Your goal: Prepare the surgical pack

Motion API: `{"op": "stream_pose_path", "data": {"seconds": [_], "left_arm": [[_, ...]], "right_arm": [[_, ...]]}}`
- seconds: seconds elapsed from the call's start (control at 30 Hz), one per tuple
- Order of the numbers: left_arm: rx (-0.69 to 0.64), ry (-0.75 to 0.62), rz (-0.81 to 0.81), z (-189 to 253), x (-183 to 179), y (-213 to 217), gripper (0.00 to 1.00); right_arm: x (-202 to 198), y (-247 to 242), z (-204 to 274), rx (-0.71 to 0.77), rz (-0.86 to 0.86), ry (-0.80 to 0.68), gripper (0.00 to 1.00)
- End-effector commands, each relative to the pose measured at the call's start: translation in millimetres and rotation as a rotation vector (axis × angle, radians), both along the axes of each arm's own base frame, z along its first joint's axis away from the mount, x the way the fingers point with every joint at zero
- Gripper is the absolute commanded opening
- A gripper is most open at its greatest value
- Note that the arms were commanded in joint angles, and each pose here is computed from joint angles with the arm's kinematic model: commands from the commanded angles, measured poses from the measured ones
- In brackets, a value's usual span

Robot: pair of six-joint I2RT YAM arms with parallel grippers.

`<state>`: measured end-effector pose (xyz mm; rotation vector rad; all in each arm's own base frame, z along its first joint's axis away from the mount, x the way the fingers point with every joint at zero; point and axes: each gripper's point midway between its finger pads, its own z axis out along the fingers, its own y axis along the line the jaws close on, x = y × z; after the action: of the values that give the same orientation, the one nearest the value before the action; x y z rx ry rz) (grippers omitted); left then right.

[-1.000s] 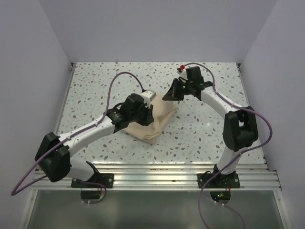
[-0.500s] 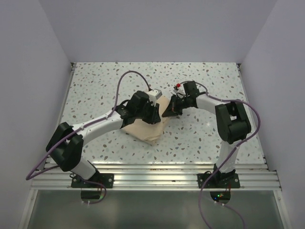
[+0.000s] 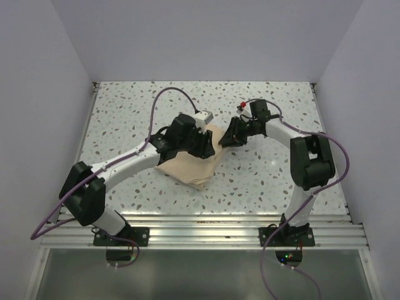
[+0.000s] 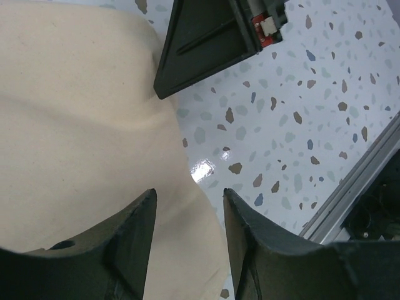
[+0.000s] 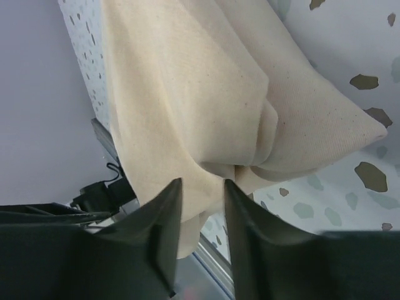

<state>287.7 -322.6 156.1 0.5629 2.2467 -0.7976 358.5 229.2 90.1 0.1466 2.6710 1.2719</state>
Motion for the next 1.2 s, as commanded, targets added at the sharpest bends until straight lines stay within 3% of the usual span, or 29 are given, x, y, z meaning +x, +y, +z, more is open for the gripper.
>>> {"op": "stream_pose_path", "data": {"seconds": [0.0, 0.07, 0.13, 0.23, 0.6, 1.0, 1.17], "left_arm": [[0.03, -0.054, 0.061, 12.9, 9.7, -0.1, 0.51], [0.098, -0.043, 0.052, 3.0, -2.3, -3.2, 0.52], [0.194, -0.071, 0.066, -0.8, -12.7, -7.4, 0.53], [0.337, -0.122, 0.098, -6.0, -25.8, -6.9, 0.54], [0.567, -0.155, 0.165, -38.2, -49.1, 17.6, 0.55], [0.604, -0.126, 0.127, -67.0, -58.5, 26.2, 0.52], [0.602, -0.116, 0.116, -69.8, -62.3, 28.6, 0.5]], "right_arm": [[6.9, -6.3, 37.1, -0.027, -0.018, -0.095, 0.41], [8.7, -6.0, 36.8, -0.03, -0.03, -0.095, 0.54], [10.9, -7.6, 36.8, -0.044, -0.046, -0.091, 0.6], [13.8, -8.9, 37.7, -0.057, -0.055, -0.091, 0.62], [24.7, -6.8, 26.6, -0.065, -0.069, -0.04, 0.67], [25.9, 8.6, 12.2, -0.058, -0.057, 0.003, 0.55], [29.3, 10.9, 10.0, -0.059, -0.072, 0.007, 0.31]]}}
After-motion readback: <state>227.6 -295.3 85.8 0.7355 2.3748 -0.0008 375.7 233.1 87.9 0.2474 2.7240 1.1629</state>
